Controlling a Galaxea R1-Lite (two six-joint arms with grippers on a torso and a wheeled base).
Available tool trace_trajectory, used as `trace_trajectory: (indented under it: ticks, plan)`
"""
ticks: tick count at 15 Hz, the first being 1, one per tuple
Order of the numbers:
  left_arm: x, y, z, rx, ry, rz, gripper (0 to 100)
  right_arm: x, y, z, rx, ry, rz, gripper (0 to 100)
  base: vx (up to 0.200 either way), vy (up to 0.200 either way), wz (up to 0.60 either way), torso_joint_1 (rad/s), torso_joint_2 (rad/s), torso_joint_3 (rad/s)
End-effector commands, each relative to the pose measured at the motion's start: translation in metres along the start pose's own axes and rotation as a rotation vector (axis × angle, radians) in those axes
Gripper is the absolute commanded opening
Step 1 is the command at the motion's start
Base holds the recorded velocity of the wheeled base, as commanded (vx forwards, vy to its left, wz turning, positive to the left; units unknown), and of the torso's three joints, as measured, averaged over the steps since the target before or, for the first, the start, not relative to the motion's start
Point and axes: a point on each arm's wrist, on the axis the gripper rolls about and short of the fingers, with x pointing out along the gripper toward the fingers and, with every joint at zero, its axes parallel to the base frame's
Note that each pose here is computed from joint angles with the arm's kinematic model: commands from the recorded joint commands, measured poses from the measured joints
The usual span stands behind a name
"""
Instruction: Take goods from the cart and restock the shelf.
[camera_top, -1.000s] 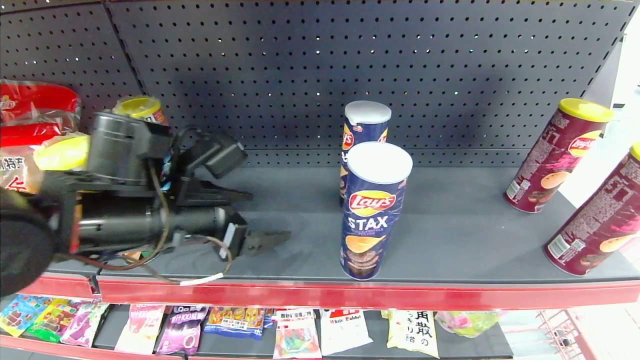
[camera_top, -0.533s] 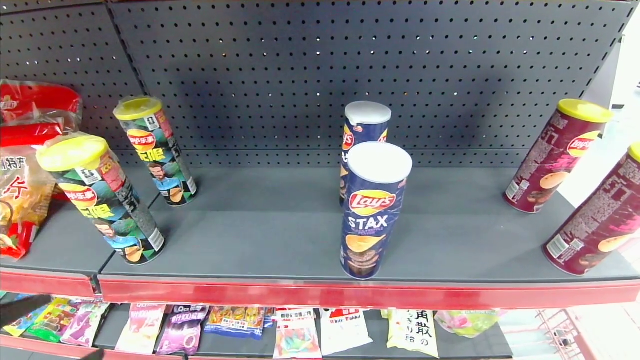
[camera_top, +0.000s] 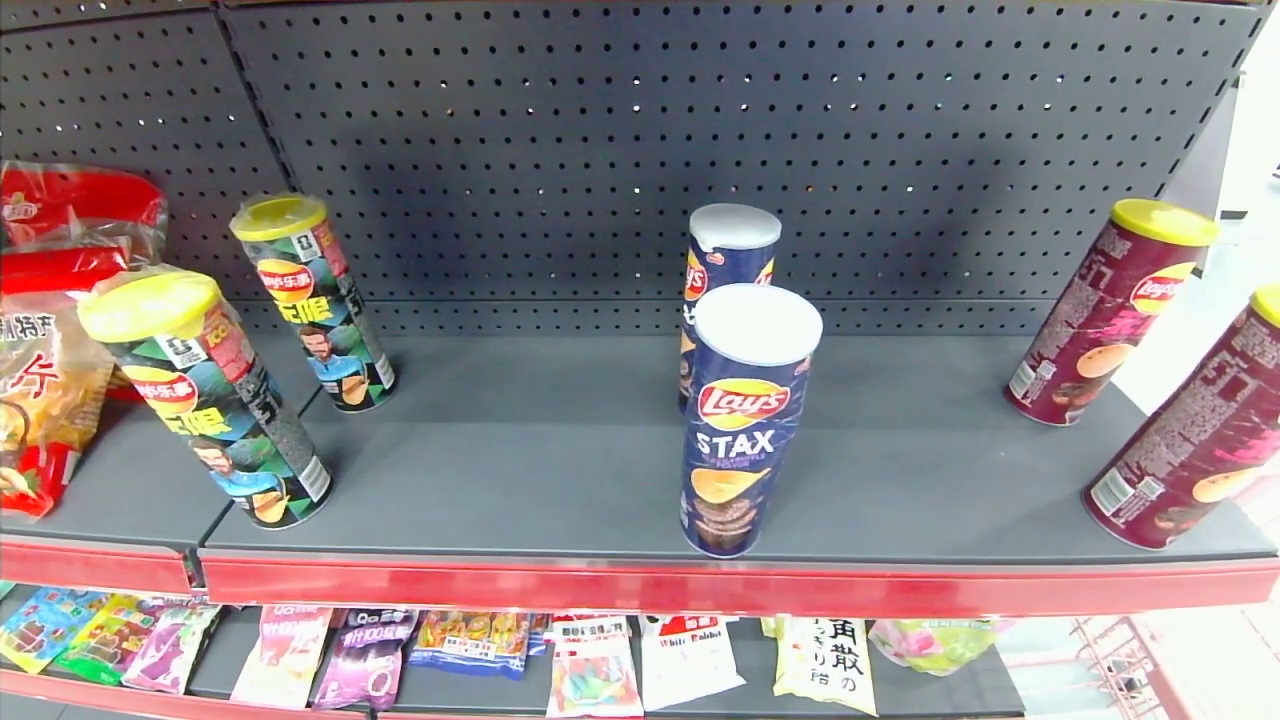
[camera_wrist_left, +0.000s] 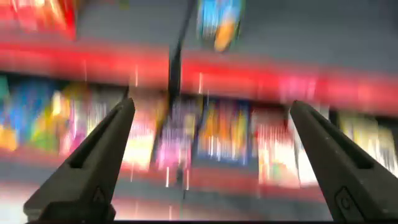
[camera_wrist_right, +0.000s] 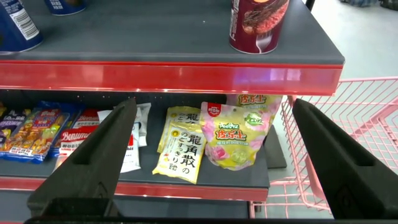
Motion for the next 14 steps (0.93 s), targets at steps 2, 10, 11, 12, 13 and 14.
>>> trace_trajectory:
  ticks: [2, 10, 11, 12, 13, 14]
  plan:
    - [0.0079, 0.0014, -0.0253, 0.015, -0.031, -0.028, 100, 0.0, 0.0, 0.0, 0.0, -0.001, 0.001, 100, 0.0, 0.0, 0.0, 0.0, 0.0, 0.0]
    - [0.0032, 0.0069, -0.0326, 0.073, -0.031, -0.13, 100, 0.0, 0.0, 0.0, 0.0, -0.001, 0.001, 100, 0.0, 0.0, 0.0, 0.0, 0.0, 0.0]
    - [0.0012, 0.0069, -0.0333, 0.068, -0.058, -0.119, 100, 0.0, 0.0, 0.0, 0.0, -0.001, 0.001, 100, 0.0, 0.0, 0.0, 0.0, 0.0, 0.0]
    - [0.0007, 0.0075, -0.0335, 0.056, -0.066, -0.09, 100, 0.0, 0.0, 0.0, 0.0, -0.001, 0.001, 100, 0.0, 0.0, 0.0, 0.0, 0.0, 0.0]
    - [0.0008, 0.0083, -0.0333, 0.055, -0.069, -0.057, 100, 0.0001, 0.0, -0.0005, 0.0, 0.001, 0.001, 100, 0.0, 0.0, 0.0, 0.0, 0.0, 0.0]
    - [0.0008, 0.0083, -0.0335, 0.056, -0.067, -0.057, 100, 0.0, 0.0, 0.0, -0.002, -0.001, 0.001, 100, 0.0, 0.0, 0.0, 0.0, 0.0, 0.0]
